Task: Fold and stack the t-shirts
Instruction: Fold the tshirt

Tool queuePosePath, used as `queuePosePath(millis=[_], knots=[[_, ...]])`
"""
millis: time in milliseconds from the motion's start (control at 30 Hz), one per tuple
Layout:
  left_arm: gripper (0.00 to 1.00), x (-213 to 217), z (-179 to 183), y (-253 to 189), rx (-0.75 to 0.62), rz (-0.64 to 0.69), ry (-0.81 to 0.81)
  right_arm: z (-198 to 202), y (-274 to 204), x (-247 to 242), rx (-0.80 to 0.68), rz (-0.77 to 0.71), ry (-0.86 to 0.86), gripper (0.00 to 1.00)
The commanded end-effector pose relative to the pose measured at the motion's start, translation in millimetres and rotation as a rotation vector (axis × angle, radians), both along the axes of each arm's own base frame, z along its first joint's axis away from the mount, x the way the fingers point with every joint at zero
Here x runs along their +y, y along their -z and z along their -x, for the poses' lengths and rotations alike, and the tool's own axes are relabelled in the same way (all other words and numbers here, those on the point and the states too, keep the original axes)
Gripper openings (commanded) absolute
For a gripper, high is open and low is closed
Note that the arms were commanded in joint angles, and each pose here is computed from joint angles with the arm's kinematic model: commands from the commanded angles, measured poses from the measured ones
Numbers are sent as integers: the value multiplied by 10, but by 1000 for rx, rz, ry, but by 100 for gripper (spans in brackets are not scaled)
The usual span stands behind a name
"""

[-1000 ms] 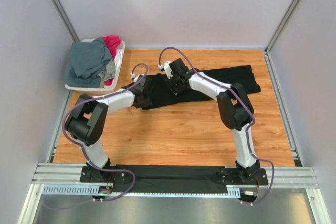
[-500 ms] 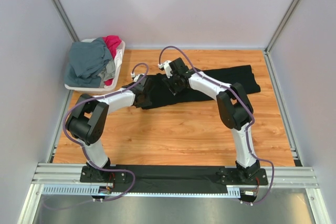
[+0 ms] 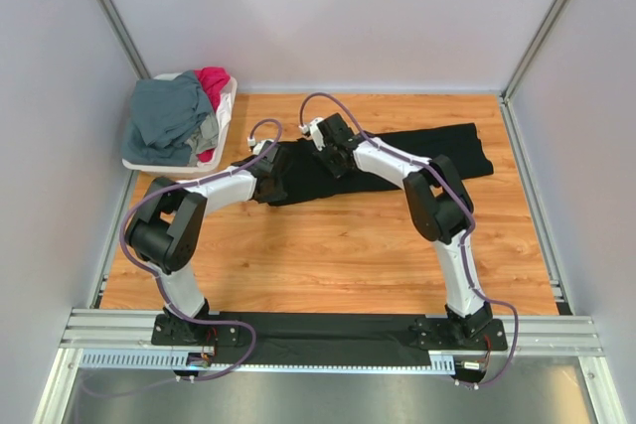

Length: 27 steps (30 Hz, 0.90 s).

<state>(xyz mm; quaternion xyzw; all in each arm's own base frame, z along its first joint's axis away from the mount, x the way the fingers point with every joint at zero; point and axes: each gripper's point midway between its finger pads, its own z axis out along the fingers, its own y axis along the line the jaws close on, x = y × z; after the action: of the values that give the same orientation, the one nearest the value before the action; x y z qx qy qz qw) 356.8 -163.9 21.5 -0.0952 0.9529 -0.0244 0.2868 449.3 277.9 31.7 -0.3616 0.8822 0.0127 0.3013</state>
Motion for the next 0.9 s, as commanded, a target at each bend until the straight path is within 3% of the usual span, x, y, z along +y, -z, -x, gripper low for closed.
queuePosePath(millis=[0,467,700,867], knots=[[37,52,30,105,38,-33,3,-234,-201,-32,-65,-24,25,0],[32,69,69,225,76,-46,-12,-457,-454,-146,-7,-240,106,0],[32,77,89,256,90,-52,-11,-744,-349,-536,73,-362,325,1],[32,76,81,260,91,-54,-12,-803,-353,-618,152,-531,425,13]])
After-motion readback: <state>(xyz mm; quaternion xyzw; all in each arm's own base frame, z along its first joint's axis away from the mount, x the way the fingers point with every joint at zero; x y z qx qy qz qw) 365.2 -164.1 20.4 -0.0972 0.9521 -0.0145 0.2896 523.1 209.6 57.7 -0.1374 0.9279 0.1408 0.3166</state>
